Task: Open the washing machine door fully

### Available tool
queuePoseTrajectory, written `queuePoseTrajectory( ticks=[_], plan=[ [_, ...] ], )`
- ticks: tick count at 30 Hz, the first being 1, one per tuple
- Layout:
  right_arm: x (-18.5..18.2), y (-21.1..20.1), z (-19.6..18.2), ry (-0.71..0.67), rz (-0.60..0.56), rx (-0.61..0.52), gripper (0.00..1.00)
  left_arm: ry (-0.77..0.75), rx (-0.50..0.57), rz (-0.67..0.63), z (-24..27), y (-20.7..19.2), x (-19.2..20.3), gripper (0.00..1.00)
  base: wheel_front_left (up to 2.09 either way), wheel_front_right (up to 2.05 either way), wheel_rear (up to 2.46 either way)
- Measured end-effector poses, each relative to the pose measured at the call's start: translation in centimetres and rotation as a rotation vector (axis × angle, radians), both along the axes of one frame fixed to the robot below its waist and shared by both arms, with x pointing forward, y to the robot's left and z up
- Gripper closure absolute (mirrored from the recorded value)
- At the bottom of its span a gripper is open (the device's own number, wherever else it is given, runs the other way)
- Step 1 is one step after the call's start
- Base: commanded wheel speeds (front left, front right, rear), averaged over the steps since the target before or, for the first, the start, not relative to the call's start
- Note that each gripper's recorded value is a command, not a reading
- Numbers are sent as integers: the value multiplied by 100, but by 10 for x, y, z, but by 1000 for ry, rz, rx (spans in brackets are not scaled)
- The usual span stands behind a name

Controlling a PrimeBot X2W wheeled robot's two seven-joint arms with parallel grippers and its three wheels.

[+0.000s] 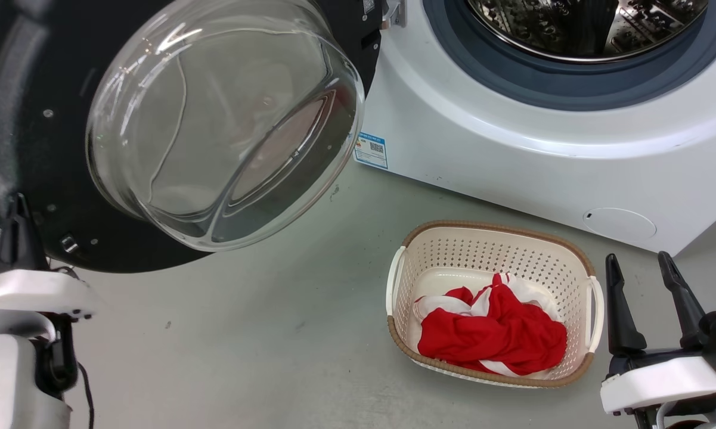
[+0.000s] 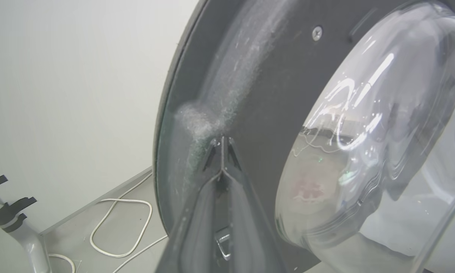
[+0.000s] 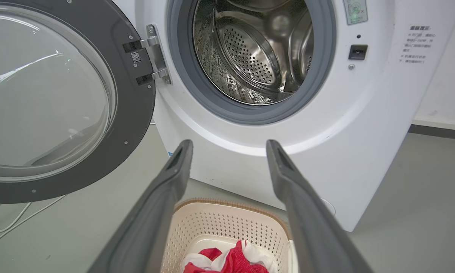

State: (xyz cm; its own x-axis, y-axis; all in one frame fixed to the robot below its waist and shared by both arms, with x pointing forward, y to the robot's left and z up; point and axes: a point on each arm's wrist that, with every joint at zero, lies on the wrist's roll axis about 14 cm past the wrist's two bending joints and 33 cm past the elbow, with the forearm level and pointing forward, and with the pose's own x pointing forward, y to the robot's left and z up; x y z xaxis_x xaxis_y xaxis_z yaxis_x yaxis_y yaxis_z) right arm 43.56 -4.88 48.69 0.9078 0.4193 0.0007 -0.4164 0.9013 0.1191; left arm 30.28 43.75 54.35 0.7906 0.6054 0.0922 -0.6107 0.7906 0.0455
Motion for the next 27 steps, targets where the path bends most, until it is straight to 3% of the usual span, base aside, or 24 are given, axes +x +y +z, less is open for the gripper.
queuePoseTrajectory(
  ticks=[13, 27],
  plan=[
    [2, -4, -1, 3, -12, -9, 0, 7, 0, 53, 2, 27, 1, 100, 0, 0, 0],
    [-14, -15, 17, -43, -44, 28, 0, -17, 16, 3, -7, -14, -23, 100, 0, 0, 0]
  ],
)
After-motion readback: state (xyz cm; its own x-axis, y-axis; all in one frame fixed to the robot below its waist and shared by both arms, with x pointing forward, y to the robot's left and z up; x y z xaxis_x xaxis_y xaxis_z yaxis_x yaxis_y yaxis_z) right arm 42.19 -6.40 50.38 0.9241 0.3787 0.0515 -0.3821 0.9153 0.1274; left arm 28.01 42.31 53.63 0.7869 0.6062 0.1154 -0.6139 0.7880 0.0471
